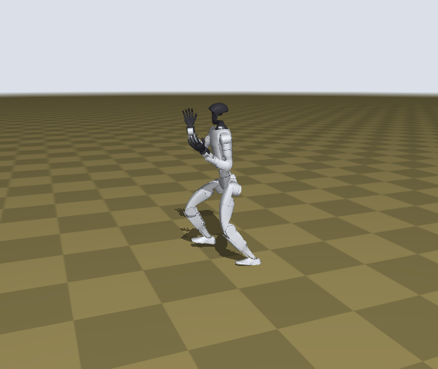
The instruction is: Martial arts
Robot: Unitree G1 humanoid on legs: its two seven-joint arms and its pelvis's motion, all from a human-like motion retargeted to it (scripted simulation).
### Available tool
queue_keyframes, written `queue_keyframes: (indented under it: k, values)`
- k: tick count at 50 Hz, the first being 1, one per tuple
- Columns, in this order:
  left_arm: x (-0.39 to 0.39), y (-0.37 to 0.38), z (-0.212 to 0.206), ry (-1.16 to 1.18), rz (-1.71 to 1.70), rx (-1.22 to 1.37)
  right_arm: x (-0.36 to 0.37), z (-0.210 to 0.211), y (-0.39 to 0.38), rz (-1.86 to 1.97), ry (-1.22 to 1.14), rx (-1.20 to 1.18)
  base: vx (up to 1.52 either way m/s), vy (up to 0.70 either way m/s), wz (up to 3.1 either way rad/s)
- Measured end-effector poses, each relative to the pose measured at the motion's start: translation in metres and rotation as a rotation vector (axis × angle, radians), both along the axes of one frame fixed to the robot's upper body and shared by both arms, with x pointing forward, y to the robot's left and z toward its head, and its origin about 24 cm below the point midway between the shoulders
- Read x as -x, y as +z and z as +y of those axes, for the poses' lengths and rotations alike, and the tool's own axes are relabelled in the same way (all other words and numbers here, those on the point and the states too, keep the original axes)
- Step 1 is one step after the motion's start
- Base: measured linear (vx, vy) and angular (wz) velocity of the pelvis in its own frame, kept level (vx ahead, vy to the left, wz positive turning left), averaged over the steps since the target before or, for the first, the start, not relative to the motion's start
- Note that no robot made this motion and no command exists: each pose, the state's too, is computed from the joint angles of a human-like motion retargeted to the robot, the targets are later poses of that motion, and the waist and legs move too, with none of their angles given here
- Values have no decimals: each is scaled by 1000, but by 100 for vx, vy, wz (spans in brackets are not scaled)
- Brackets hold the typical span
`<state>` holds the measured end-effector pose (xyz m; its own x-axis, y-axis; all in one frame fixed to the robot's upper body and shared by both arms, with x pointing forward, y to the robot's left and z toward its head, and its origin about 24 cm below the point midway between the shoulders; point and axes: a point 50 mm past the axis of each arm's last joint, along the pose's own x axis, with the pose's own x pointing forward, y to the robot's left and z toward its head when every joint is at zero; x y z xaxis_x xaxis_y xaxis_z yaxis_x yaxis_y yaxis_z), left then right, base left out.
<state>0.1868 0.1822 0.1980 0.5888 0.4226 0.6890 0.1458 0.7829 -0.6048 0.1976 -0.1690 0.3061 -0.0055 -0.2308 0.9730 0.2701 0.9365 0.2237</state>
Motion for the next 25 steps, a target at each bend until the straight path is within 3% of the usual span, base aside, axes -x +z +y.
queue_keyframes:
  k: [4,7,9,11,14,18,21,25]
  values:
    - [0,75,-25,-141,-388,-79,-1,13,-84,390,148,21,55,-96,-229]
    - [-1,74,-42,-195,-396,-196,1,23,-133,650,167,193,70,-80,-134]
    - [-12,50,-38,-96,-263,-279,2,26,-145,699,130,318,64,-78,-93]
    - [-30,-1,-24,71,29,-365,2,27,-145,669,73,433,66,-74,-95]
    - [-27,-138,13,287,748,-453,3,30,-125,518,5,558,79,-60,-144]
    - [92,-299,33,362,1688,-371,7,35,-86,273,-76,636,94,-46,-179]
    - [174,-337,29,404,2074,-189,7,36,-73,181,-146,658,93,-38,-129]
    - [213,-341,43,613,2205,71,-7,29,-94,317,-215,689,91,-34,-62]
